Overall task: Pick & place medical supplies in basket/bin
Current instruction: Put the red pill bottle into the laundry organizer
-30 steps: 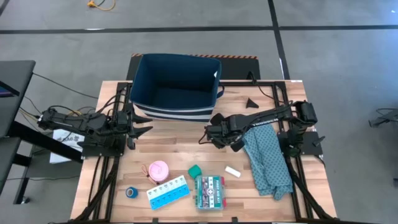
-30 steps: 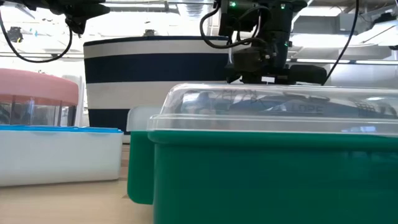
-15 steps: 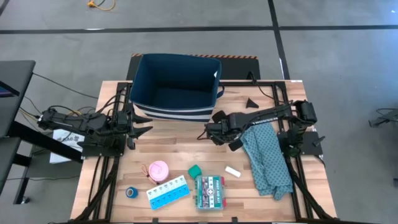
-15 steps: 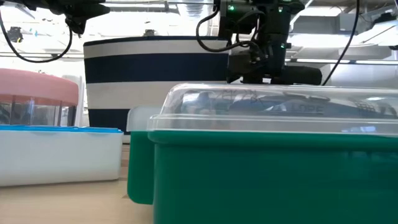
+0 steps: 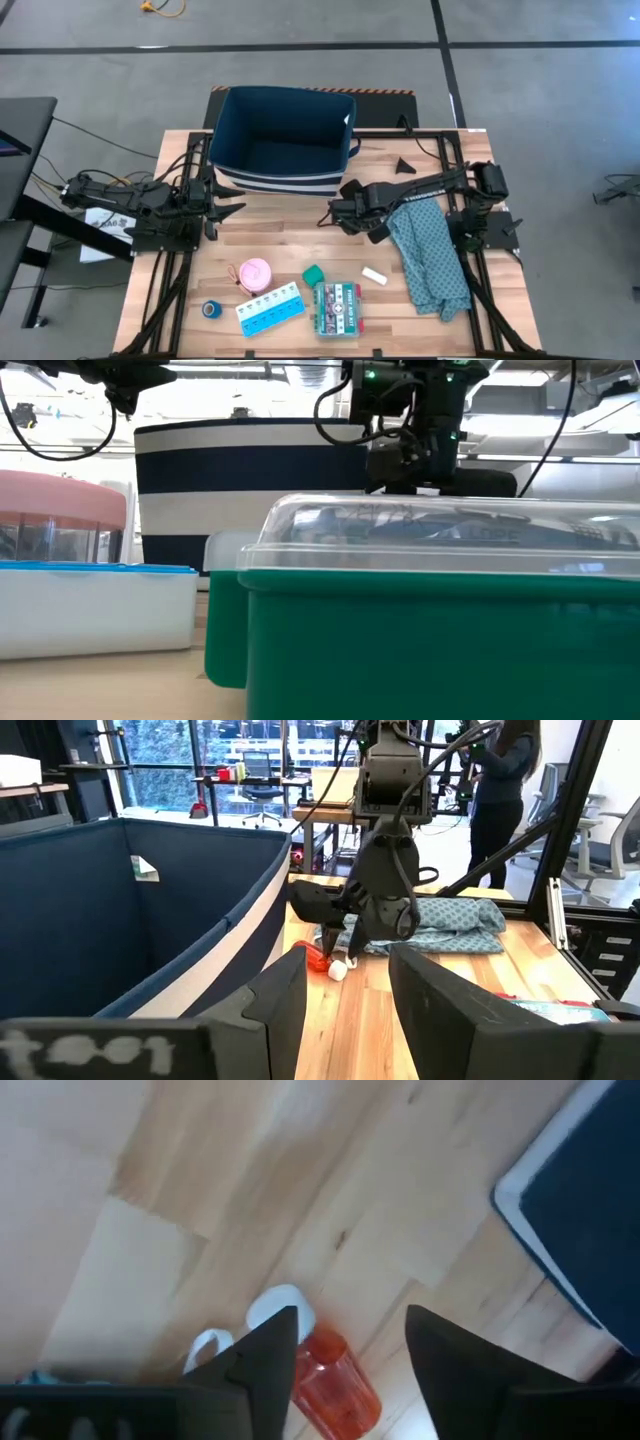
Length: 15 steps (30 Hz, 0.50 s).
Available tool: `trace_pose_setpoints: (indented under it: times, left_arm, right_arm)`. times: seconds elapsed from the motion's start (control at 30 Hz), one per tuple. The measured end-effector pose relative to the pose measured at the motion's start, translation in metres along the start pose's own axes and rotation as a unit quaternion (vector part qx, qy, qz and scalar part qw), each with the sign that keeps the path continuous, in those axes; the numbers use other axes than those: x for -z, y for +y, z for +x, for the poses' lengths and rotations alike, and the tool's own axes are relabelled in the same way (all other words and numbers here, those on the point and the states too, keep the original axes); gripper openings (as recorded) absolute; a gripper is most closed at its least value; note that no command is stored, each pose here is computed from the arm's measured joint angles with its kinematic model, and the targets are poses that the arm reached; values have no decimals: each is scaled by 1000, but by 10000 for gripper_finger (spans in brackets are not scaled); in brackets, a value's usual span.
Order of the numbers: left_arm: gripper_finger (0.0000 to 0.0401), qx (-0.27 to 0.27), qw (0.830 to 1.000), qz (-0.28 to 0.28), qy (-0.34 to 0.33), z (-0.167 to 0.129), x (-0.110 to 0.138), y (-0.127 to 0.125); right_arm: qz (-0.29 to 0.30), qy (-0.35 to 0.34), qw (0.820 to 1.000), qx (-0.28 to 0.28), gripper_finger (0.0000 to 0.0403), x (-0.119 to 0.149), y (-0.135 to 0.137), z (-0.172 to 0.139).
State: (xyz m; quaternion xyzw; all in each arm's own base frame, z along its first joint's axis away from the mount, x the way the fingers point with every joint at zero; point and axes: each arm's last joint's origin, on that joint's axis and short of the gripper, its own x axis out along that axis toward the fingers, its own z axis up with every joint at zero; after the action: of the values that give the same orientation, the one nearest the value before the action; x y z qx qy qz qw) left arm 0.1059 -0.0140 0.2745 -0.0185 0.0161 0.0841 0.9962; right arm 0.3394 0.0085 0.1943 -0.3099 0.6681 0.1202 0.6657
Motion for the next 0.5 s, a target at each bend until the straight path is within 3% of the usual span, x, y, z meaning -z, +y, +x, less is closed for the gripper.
trace_pose_setpoints:
  times: [0.2,0.5]
  left_arm:
    - [135,0,1000,0,0,0,0,0]
    - [135,0,1000,1,3,0,1,0]
  right_arm:
    - [-53,15,998,-25,213,1,12,2]
    - [-52,20,998,-25,201,3,15,9]
